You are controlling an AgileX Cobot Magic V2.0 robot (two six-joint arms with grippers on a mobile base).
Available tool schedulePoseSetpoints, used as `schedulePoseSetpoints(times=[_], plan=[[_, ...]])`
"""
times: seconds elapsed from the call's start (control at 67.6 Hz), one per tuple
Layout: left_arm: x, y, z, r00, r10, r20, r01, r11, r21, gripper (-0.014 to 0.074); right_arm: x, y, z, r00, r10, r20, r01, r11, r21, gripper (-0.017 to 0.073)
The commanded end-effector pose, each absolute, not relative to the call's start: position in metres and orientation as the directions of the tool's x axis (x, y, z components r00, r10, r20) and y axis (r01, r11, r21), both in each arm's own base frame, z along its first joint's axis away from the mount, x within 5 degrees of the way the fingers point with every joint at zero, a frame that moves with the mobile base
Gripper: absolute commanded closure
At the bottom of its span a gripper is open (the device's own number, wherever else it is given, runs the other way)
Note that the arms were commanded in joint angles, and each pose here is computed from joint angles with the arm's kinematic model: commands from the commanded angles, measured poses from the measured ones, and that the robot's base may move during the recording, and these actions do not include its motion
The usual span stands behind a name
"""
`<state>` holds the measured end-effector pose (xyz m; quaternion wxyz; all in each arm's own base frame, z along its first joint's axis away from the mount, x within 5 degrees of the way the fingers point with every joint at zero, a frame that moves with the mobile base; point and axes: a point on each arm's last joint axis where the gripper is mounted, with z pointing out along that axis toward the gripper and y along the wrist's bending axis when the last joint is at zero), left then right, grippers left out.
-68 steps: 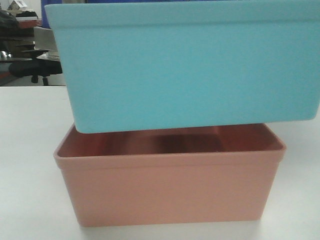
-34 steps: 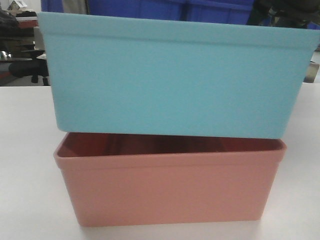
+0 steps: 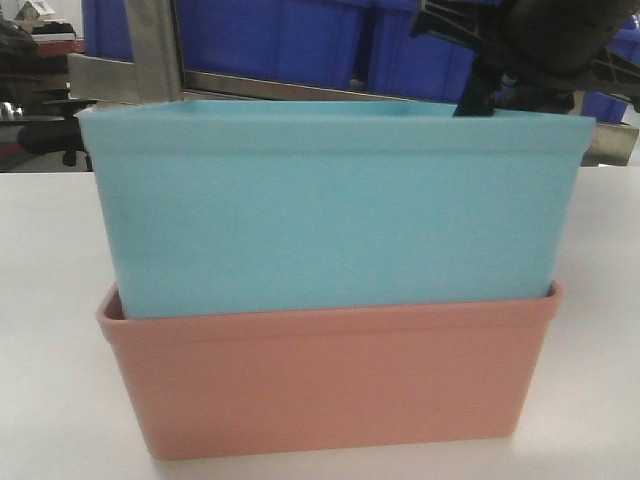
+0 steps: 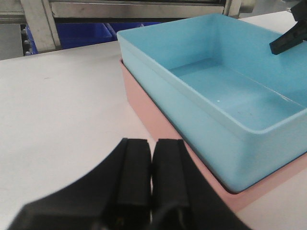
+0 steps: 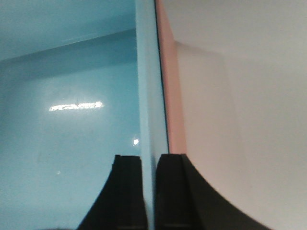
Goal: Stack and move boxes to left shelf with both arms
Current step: 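Lower the light-blue bin into the pink bin and open the right gripper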
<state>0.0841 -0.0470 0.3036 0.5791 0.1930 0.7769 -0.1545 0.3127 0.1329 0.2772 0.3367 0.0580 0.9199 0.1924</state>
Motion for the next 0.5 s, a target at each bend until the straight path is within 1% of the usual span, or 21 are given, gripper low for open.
schedulePoseSetpoints(times=[0.0,0.281,0.488], plan=[[0.085,-0.050,0.321,-0.158,0.072,-0.985,0.496,0.868,-0.016,0.0601,0.316,0.133,0.309,-0.647,0.244,-0.723,-0.107,0.909,0.403,0.0505],[0.085,-0.050,0.321,-0.158,0.072,-0.985,0.496,0.868,-0.016,0.0601,0.324,0.136,0.297,-0.652,0.229,-0.722,-0.109,0.915,0.388,0.0505],[0.085,-0.050,0.321,-0.158,0.072,-0.985,0.496,0.868,-0.016,0.0601,0.329,0.137,0.289,-0.647,0.129,-0.751,-0.165,0.939,0.303,0.0503]])
